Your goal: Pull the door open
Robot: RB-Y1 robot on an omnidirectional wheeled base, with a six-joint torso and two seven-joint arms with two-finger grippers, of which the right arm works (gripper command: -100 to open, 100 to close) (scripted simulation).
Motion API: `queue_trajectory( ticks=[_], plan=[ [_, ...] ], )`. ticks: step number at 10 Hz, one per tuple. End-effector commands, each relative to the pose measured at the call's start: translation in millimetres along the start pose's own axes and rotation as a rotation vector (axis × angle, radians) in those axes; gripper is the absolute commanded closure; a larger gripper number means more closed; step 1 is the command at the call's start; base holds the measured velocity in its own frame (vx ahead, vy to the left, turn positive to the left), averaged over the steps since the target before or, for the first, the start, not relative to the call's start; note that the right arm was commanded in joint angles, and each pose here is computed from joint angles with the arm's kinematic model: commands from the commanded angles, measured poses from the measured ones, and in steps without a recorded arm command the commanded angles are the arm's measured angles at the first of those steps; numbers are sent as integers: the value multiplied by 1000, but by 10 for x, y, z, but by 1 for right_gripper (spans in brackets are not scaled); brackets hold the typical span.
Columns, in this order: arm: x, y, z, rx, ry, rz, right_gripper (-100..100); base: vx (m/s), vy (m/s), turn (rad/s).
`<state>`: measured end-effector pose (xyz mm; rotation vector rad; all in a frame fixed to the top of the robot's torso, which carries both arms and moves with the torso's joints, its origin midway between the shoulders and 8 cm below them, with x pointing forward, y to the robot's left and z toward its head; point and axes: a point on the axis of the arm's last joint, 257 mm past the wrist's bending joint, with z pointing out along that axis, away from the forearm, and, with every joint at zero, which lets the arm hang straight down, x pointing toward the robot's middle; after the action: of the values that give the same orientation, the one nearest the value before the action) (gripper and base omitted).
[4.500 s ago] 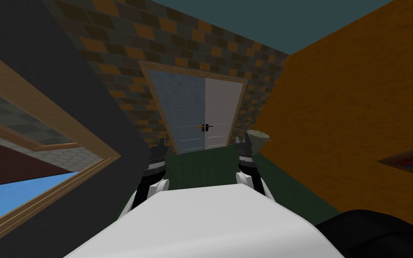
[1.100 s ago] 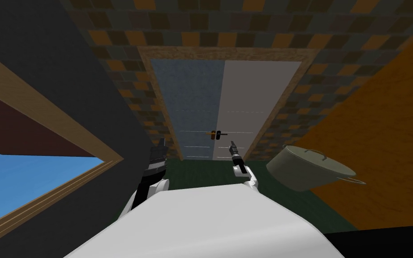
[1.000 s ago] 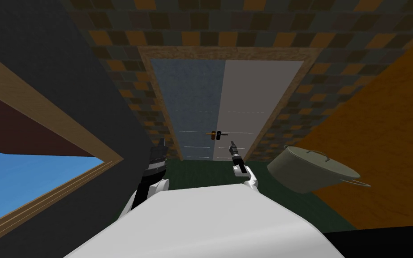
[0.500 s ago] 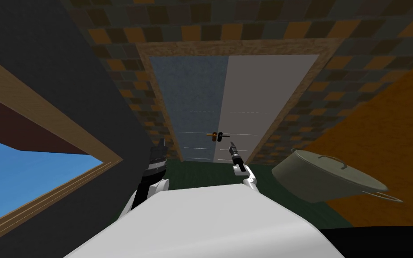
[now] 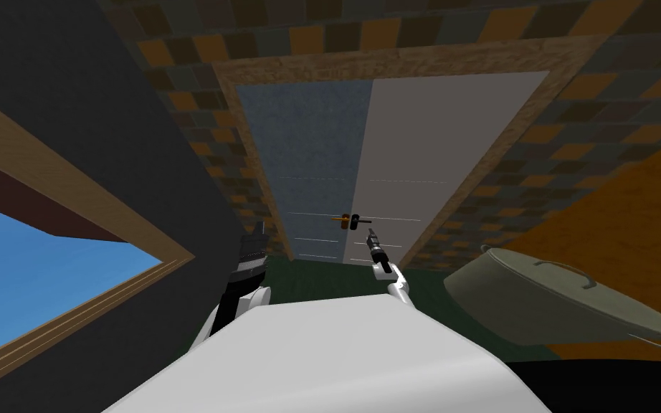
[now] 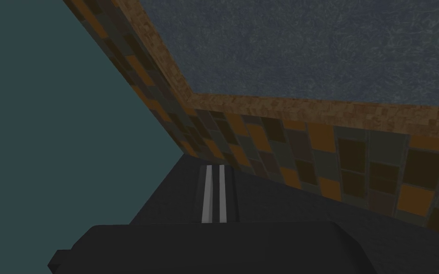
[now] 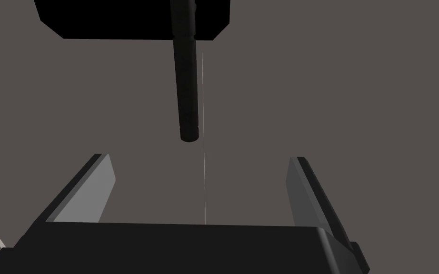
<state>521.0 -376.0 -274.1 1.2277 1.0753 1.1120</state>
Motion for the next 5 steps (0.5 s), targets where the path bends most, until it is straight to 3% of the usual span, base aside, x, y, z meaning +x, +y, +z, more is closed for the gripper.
queue_trajectory(
  ticks=[1, 2, 3, 4, 5],
  plan=[
    [-34, -98, 22, 26, -7, 7, -100, 103, -30, 67],
    [-50, -152, 37, 39, -10, 10, -100, 134, -33, 67],
    [-37, -120, 27, 30, -8, 7, -100, 64, -17, 16],
    [-310, -183, -36, 43, -40, 1, -100, 77, 6, 43],
    [-456, -207, -73, 48, -56, -2, -100, 108, 10, 43]
  ],
)
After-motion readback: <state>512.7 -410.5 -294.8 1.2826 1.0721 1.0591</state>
